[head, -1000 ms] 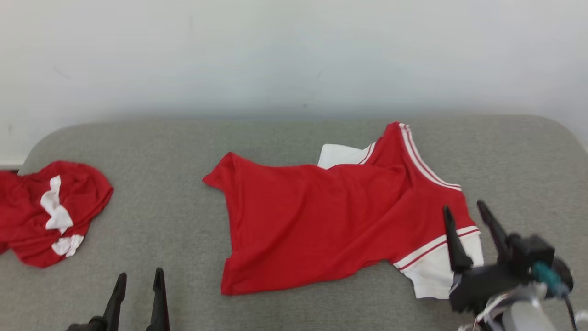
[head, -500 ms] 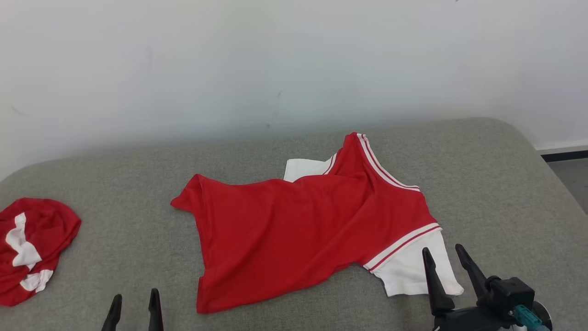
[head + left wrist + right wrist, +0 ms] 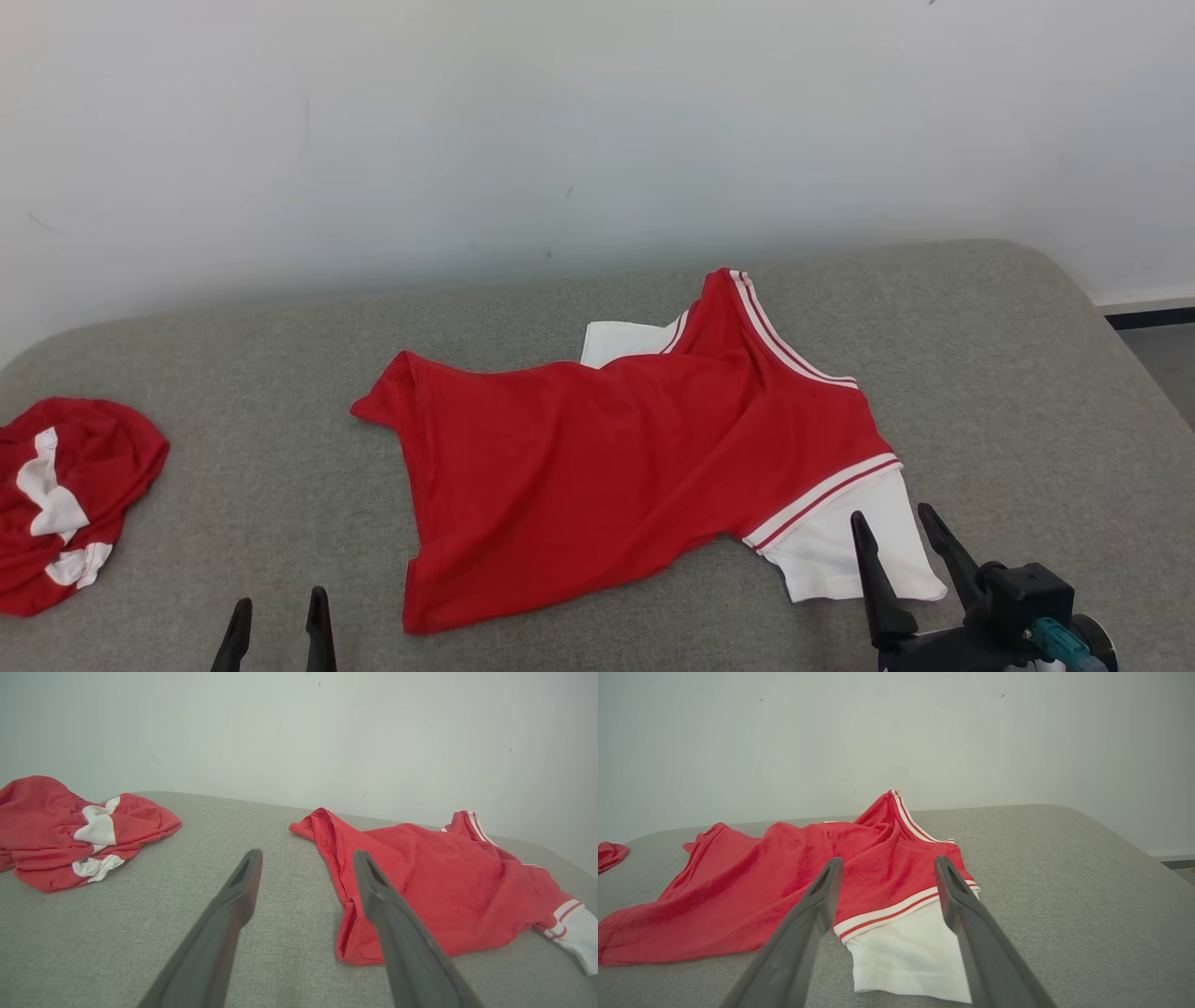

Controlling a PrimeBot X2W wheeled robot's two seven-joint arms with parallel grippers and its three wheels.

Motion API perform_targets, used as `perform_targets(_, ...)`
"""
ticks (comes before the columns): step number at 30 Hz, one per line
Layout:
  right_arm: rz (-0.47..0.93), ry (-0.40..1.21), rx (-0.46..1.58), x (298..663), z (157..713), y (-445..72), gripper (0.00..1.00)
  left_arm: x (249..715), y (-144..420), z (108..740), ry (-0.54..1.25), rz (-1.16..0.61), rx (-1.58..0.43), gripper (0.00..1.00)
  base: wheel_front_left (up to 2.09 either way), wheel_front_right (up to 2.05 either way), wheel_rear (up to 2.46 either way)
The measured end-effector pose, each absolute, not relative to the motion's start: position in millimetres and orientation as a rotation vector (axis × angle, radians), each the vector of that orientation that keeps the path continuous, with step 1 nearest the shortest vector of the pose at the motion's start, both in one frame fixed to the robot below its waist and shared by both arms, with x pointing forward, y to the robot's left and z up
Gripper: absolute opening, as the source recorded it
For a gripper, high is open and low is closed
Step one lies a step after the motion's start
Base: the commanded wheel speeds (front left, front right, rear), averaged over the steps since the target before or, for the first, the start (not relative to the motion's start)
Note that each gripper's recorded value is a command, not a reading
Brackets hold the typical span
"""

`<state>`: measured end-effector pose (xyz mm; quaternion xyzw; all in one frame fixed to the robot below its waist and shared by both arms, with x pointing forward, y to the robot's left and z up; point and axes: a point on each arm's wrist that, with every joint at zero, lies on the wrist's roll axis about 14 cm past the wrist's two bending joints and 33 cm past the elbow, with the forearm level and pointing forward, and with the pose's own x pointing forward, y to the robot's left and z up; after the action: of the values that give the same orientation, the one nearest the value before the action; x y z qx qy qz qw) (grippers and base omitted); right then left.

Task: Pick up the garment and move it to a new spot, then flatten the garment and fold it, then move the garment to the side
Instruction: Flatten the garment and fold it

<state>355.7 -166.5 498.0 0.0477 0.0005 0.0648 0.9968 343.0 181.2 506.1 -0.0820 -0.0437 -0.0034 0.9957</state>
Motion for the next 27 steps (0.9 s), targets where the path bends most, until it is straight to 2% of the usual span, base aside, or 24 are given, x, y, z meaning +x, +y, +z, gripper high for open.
perform_targets(14,0.099,0.039,0.103,359.2,489.7,-174.7,1.0,344.6,168.6,490.5,-0.035,-0.045,-0.172,1.0,0.0,0.0,0.0)
perform_targets(24,0.008,0.372,0.073,363.6,430.4,-206.5,1.0,366.3,131.3,439.0,0.178,-0.177,-0.167,1.0,0.0,0.0,0.0)
perform_targets(27,-0.008,0.422,0.063,371.7,422.5,-212.6,1.0,375.1,124.3,427.3,0.225,-0.202,-0.158,1.0,0.0,0.0,0.0)
